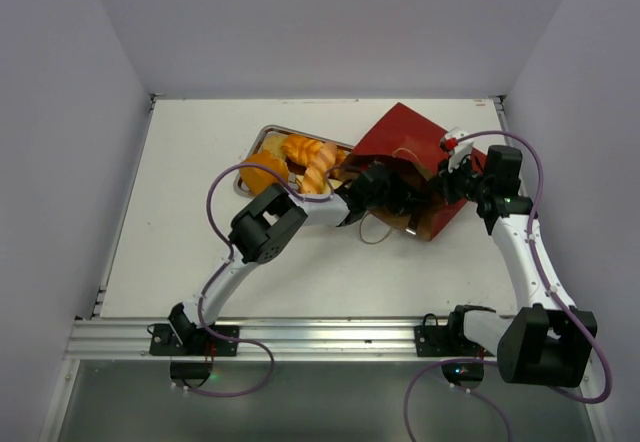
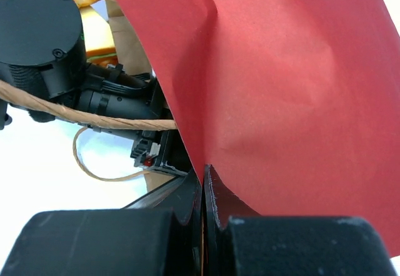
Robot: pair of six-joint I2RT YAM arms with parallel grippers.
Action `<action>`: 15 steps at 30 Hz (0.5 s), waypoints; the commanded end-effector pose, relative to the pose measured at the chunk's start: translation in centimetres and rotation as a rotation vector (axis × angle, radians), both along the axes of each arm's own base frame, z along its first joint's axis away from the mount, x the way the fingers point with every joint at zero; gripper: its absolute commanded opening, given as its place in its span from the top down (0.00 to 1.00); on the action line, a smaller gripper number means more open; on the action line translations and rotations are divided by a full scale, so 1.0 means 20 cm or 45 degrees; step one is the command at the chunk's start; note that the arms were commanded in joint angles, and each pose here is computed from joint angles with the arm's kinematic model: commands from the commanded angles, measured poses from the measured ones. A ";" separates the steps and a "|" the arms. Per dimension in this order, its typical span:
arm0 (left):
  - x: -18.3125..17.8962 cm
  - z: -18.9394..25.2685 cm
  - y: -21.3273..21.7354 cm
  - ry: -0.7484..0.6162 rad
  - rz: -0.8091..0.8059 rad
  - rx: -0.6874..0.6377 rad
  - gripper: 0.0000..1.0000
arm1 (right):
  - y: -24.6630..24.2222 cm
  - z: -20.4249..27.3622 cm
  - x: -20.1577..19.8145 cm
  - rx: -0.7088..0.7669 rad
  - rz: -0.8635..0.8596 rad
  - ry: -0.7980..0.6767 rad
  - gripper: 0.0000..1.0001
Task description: Take the fake bread out of the paper bag
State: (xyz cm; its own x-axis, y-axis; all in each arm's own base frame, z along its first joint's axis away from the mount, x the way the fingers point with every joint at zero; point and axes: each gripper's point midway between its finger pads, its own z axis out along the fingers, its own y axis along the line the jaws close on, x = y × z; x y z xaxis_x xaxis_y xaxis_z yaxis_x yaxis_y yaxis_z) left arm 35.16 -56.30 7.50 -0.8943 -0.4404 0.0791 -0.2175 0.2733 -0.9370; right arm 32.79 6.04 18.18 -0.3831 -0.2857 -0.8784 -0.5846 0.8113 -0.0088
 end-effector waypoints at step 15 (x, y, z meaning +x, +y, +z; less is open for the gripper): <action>0.09 0.17 0.22 -0.147 0.119 -0.030 0.97 | 0.01 0.08 -0.02 0.062 0.012 -0.024 1.00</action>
State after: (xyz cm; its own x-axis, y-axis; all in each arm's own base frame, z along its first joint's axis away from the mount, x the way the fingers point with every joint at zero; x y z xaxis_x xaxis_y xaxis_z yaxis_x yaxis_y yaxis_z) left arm 35.79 -52.30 5.76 -0.8664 -0.4971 0.0468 -0.2278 0.3100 -0.9230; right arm 32.37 6.33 18.27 -0.3940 -0.2628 -0.8807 -0.5922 0.8054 0.0246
